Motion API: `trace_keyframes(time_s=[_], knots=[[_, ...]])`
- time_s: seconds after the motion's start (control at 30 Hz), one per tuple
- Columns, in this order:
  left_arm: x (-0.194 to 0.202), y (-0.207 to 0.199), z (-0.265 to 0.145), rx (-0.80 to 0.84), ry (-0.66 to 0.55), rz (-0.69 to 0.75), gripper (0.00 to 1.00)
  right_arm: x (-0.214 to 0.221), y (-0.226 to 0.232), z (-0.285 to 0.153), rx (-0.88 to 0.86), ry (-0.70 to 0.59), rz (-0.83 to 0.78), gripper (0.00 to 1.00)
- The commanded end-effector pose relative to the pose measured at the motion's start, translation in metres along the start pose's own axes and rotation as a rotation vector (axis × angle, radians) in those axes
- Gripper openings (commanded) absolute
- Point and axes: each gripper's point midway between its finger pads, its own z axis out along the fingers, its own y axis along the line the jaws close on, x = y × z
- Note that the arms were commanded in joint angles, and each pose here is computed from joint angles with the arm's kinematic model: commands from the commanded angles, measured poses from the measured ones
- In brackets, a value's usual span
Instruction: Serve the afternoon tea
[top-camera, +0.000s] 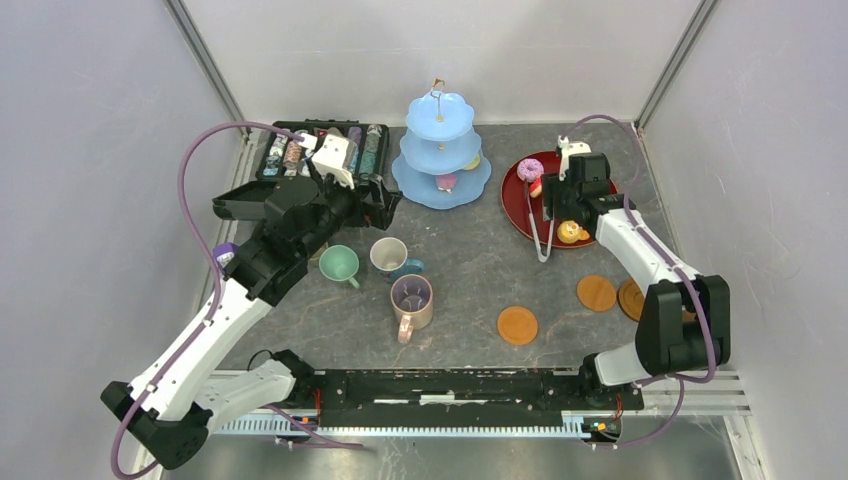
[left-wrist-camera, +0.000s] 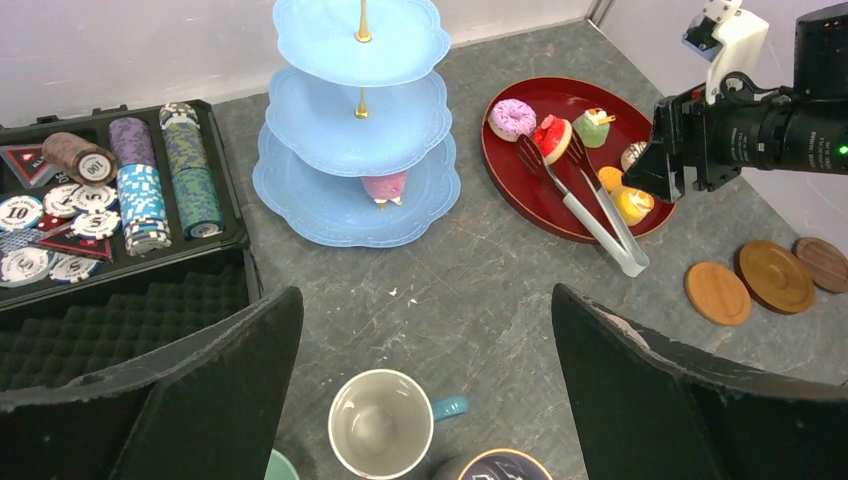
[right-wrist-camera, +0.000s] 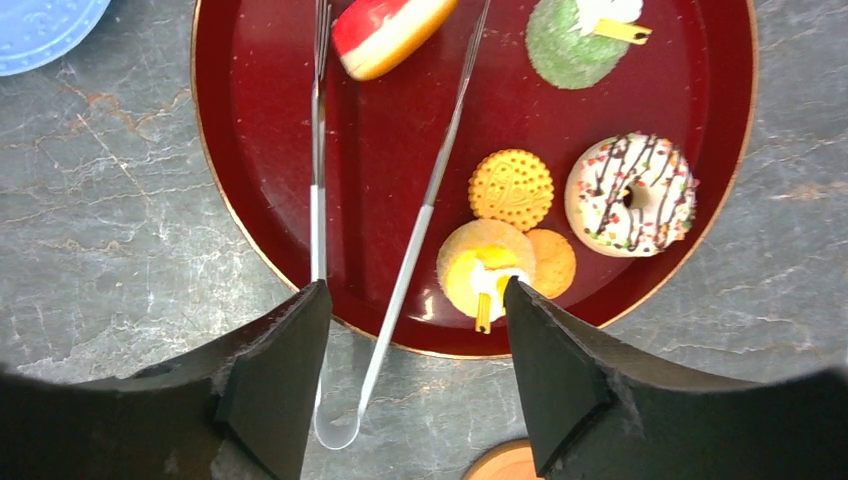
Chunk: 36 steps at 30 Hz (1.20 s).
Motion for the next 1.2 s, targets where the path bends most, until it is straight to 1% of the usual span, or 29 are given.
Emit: trace_keyframes(time_s=[0.0, 0.13, 0.27, 0.4, 0.57, 0.67, 0.77, 0.87, 1.0, 1.07, 1.17], knots=[[-0.016, 0.001, -0.005, 0.002, -0.079, 0.044, 1.00, -0.003, 0.009, 0.005, -0.056, -0.037, -0.010, 0.73], [-0.008, -0.004, 0.000, 0.028, -0.058, 0.035, 1.00, 0.012, 0.019, 0.003, -0.074, -0.045, -0.001, 0.81], [-0.004, -0.004, 0.002, 0.032, -0.045, 0.033, 1.00, 0.030, 0.014, 0.007, 0.001, -0.001, 0.009, 0.83], [0.000, -0.002, 0.004, 0.018, -0.041, 0.038, 1.00, 0.042, 0.017, 0.011, 0.035, 0.009, 0.011, 0.82], [0.001, -0.004, 0.005, 0.029, -0.033, 0.038, 1.00, 0.047, 0.021, 0.015, 0.121, 0.047, -0.074, 0.82], [0.003, -0.005, 0.005, 0.030, -0.028, 0.038, 1.00, 0.049, 0.020, 0.020, 0.159, 0.068, -0.097, 0.82], [0.003, -0.009, 0.006, 0.049, -0.024, 0.030, 1.00, 0.046, 0.018, 0.026, 0.191, 0.062, -0.080, 0.79], [0.004, -0.010, 0.006, 0.052, -0.022, 0.029, 1.00, 0.045, 0.027, 0.036, 0.160, 0.055, -0.044, 0.73], [0.005, -0.010, 0.006, 0.051, -0.021, 0.030, 1.00, 0.047, 0.032, 0.049, 0.159, 0.032, 0.012, 0.68], [0.005, -0.010, 0.006, 0.052, -0.020, 0.030, 1.00, 0.049, 0.031, 0.055, 0.179, 0.031, 0.032, 0.67], [0.005, -0.013, 0.006, 0.060, -0.020, 0.029, 1.00, 0.051, 0.032, 0.061, 0.183, 0.020, 0.055, 0.70]])
